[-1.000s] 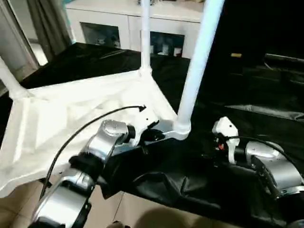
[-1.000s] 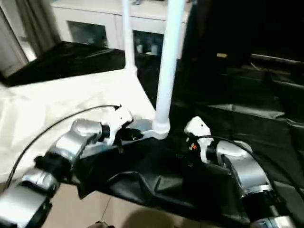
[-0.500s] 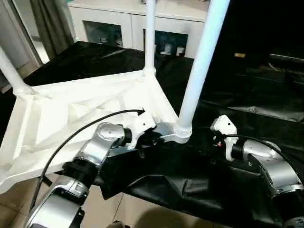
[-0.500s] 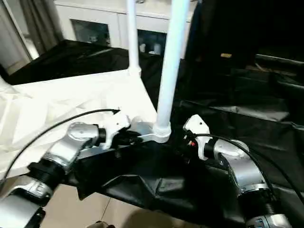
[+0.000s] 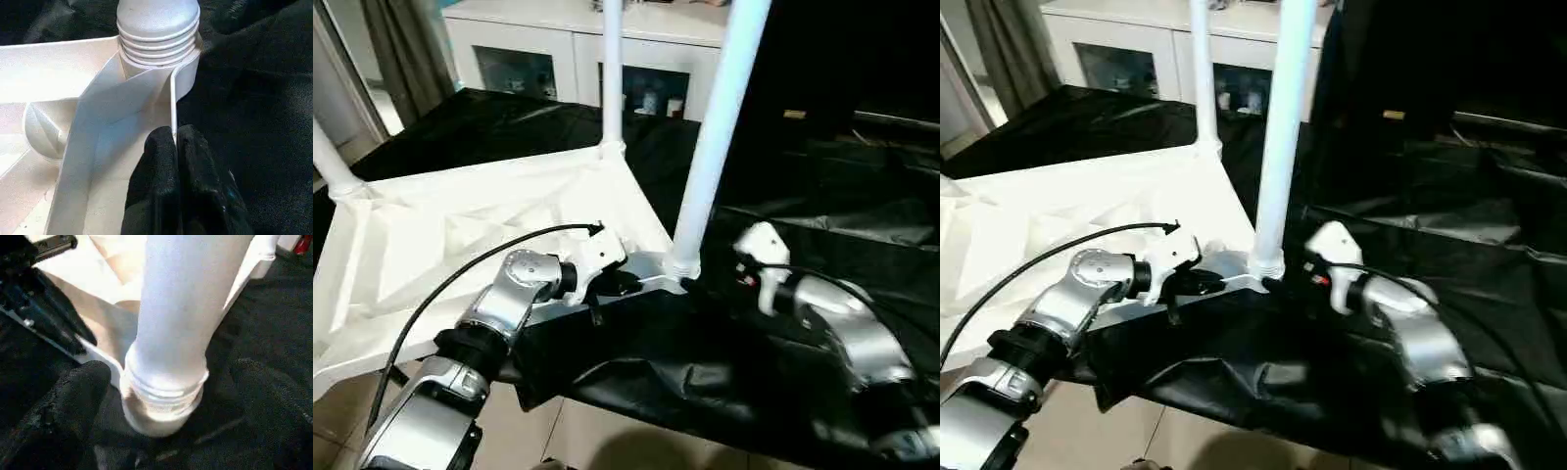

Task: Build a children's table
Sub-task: Rotate leg to tighten

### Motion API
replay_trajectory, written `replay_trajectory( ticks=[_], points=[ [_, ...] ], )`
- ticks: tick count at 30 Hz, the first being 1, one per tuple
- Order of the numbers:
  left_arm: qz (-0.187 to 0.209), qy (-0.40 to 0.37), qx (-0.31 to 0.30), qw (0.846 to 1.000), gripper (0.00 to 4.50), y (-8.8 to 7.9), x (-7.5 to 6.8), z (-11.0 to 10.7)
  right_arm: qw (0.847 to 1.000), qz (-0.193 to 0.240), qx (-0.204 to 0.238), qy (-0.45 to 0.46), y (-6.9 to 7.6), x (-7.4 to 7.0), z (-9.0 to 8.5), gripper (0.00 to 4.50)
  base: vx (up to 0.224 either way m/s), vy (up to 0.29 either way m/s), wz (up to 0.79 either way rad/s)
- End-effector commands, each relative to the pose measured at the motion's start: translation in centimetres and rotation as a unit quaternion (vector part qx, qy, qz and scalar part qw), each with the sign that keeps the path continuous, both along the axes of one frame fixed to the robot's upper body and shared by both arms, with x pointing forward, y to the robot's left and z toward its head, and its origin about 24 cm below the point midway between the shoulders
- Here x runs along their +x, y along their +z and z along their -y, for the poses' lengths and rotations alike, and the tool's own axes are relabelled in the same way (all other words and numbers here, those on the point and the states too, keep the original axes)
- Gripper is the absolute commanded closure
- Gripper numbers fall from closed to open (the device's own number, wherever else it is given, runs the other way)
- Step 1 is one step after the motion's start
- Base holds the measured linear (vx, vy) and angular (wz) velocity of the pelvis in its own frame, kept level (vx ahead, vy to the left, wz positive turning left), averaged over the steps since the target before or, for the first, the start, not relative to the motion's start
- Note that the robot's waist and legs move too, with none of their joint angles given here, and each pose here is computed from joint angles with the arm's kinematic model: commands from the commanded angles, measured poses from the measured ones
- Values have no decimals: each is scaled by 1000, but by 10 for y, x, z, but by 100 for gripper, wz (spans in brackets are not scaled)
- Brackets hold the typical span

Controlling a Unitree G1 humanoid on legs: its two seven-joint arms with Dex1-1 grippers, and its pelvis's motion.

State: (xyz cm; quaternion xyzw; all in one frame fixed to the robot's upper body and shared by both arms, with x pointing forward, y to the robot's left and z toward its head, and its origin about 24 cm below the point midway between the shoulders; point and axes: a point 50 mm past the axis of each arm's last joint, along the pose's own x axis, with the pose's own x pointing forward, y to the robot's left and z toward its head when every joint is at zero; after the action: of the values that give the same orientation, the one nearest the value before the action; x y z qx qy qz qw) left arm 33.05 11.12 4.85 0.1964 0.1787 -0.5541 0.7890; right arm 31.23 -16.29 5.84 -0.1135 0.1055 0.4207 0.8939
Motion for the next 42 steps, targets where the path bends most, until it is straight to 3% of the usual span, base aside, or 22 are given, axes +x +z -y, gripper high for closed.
replay_trajectory(
  ticks=[1, 6, 17, 28, 35, 36, 42],
  points=[
    [-33, 0, 50, 998, 443, -17, -6, -14, 1000, 5, -6, 5, 0, 4, -4, 0, 0, 0, 0],
    [-32, -9, 53, 998, 443, -17, -8, -14, 1000, 3, -4, 6, -1, 10, -11, 0, 0, 0, 0],
    [-36, -14, 54, 998, 450, -17, -9, -17, 1000, -10, 14, 21, -5, 17, -20, 102, 0, 0, 0],
    [-36, 13, 44, 998, 450, -16, -5, -19, 999, -27, 31, 5, -15, 17, -25, 176, 0, 0, 0],
    [-8, 115, 18, 993, 450, -13, 11, 2, 994, -39, 43, -94, -34, 15, -36, 178, 0, 0, 0],
    [-2, 142, 4, 990, 450, -10, 16, 18, 988, -48, 47, -140, -42, 13, -45, 178, 0, 0, 0],
    [7, 168, -21, 986, 450, -6, 19, 49, 984, -53, 31, -170, -50, 11, -68, 178, 0, 0, 0]
  ],
)
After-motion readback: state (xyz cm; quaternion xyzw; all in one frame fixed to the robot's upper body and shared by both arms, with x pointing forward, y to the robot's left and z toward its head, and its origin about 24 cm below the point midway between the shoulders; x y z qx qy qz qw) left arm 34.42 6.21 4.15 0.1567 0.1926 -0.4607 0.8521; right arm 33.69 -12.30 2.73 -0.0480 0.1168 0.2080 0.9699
